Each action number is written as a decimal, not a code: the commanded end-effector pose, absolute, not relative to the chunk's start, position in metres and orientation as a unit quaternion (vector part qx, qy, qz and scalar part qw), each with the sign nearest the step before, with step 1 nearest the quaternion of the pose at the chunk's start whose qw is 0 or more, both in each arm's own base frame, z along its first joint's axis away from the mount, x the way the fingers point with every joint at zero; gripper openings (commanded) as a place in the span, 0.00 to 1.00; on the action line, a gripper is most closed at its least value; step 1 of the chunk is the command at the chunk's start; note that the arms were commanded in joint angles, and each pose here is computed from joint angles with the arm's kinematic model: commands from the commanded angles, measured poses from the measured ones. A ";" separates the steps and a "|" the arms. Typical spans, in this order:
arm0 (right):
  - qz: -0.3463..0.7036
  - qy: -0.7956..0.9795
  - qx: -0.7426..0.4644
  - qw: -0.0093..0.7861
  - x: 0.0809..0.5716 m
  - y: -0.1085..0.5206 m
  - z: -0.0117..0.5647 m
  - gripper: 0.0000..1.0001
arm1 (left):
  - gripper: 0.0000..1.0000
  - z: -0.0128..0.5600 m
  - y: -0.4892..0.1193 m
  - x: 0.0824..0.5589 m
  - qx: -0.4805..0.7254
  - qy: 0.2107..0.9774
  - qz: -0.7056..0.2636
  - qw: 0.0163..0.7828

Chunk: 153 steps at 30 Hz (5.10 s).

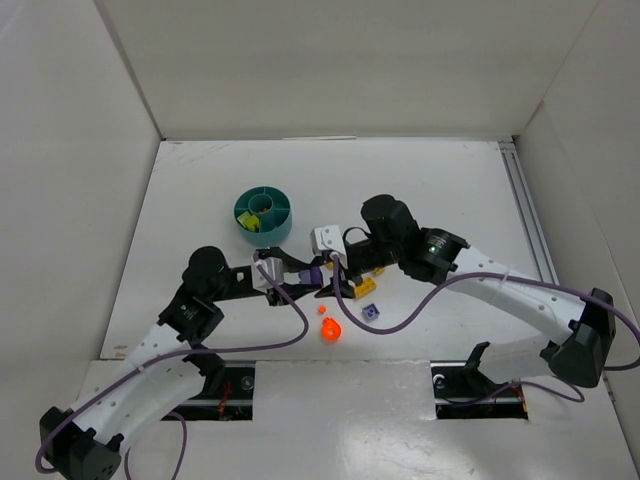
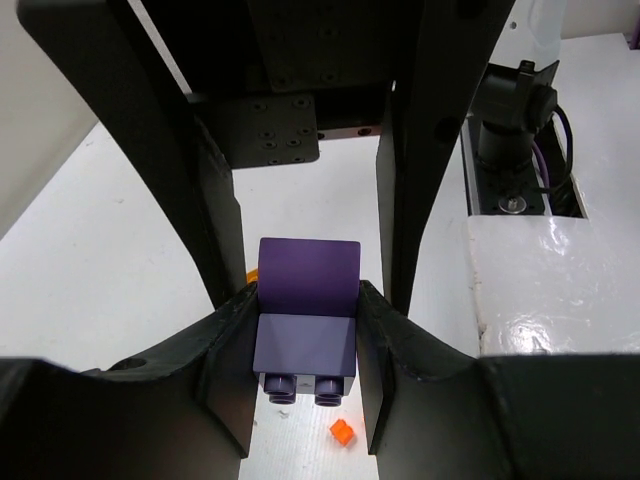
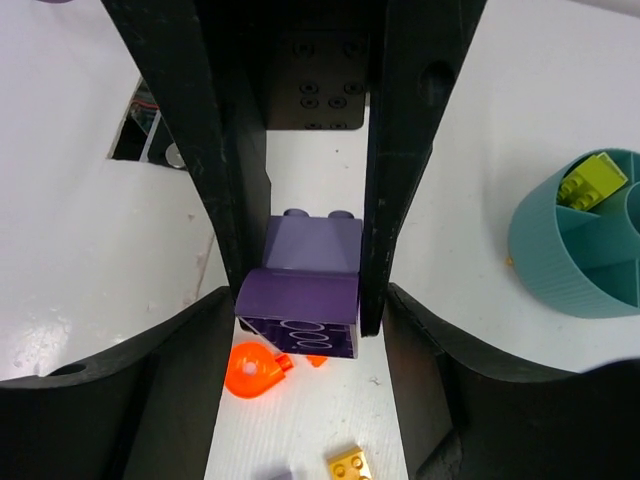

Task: Sort the legos into containers by color

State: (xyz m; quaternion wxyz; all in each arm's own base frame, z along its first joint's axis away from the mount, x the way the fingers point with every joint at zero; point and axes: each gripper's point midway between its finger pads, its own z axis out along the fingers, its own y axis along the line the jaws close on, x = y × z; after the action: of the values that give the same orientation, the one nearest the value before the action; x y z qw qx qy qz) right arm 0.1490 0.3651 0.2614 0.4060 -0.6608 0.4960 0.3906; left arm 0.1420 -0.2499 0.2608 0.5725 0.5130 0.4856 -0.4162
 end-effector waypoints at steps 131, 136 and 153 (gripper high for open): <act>0.297 0.738 -0.367 0.482 0.159 0.275 0.183 0.00 | 1.00 0.209 -0.277 0.137 0.209 0.677 -0.609 0.357; 0.309 0.719 -0.373 0.499 0.163 0.288 0.198 0.00 | 0.93 0.216 -0.288 0.141 0.199 0.679 -0.608 0.360; 0.321 0.701 -0.384 0.508 0.164 0.299 0.209 0.00 | 0.61 0.207 -0.307 0.162 0.163 0.708 -0.587 0.358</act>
State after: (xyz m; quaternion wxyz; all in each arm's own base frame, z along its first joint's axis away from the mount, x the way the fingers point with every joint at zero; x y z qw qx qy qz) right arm 0.1617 0.2825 0.1694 0.4695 -0.3890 0.7387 0.2874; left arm 0.1521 -0.2976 0.1720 0.3216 0.1584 0.7410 -0.5678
